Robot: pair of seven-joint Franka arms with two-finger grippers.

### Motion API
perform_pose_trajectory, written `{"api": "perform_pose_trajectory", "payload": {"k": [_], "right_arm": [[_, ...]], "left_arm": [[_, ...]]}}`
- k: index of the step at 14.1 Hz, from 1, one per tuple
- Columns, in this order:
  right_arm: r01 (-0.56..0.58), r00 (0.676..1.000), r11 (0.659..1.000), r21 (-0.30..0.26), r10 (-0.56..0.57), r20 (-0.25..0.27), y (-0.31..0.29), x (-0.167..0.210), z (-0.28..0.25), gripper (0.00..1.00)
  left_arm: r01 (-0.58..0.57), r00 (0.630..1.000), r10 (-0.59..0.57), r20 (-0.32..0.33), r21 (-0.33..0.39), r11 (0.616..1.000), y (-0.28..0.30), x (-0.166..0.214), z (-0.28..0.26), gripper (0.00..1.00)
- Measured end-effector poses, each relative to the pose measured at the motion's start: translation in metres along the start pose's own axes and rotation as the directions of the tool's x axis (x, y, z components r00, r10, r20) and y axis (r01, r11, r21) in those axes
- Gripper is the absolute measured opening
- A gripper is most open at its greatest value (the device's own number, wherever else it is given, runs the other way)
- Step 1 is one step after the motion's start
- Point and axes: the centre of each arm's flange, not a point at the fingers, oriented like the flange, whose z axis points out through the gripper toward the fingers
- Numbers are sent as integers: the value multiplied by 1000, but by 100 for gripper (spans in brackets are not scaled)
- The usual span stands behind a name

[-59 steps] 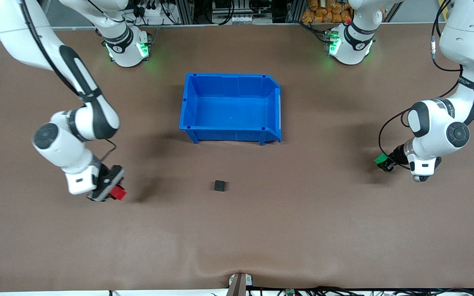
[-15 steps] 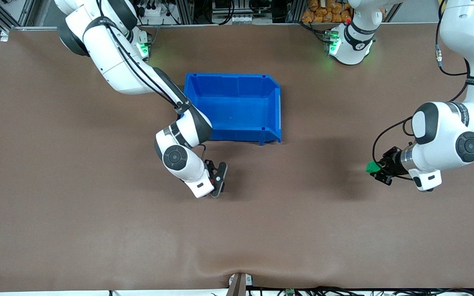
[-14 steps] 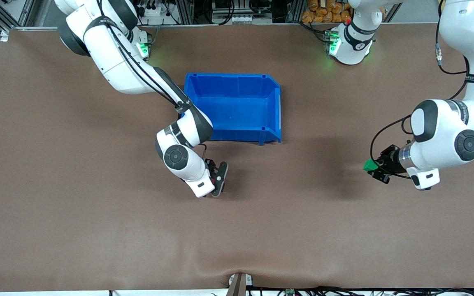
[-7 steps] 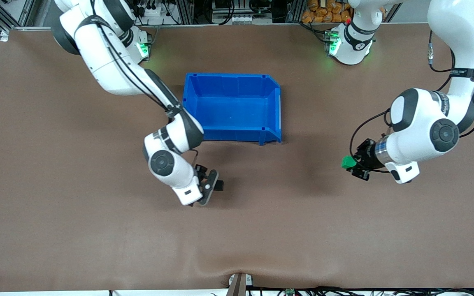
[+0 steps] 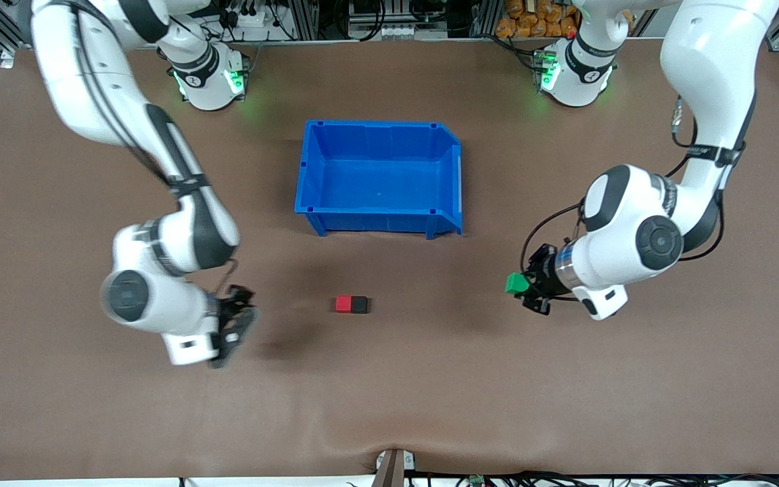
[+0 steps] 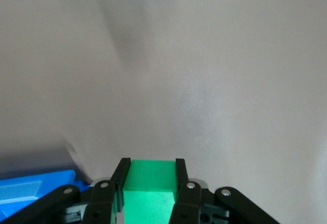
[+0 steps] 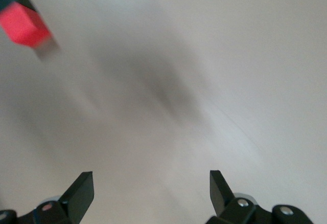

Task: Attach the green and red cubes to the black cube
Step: 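Withdraw the right gripper while the left gripper carries the green cube over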

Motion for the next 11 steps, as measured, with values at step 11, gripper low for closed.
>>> {"api": "perform_pose_trajectory", "payload": {"k": [11], "right_arm": [[-658, 747, 750, -70, 662, 67, 9, -162, -128, 100]], "left_arm": [[-164, 986, 161, -46, -65, 984, 40, -144, 81, 39]]}}
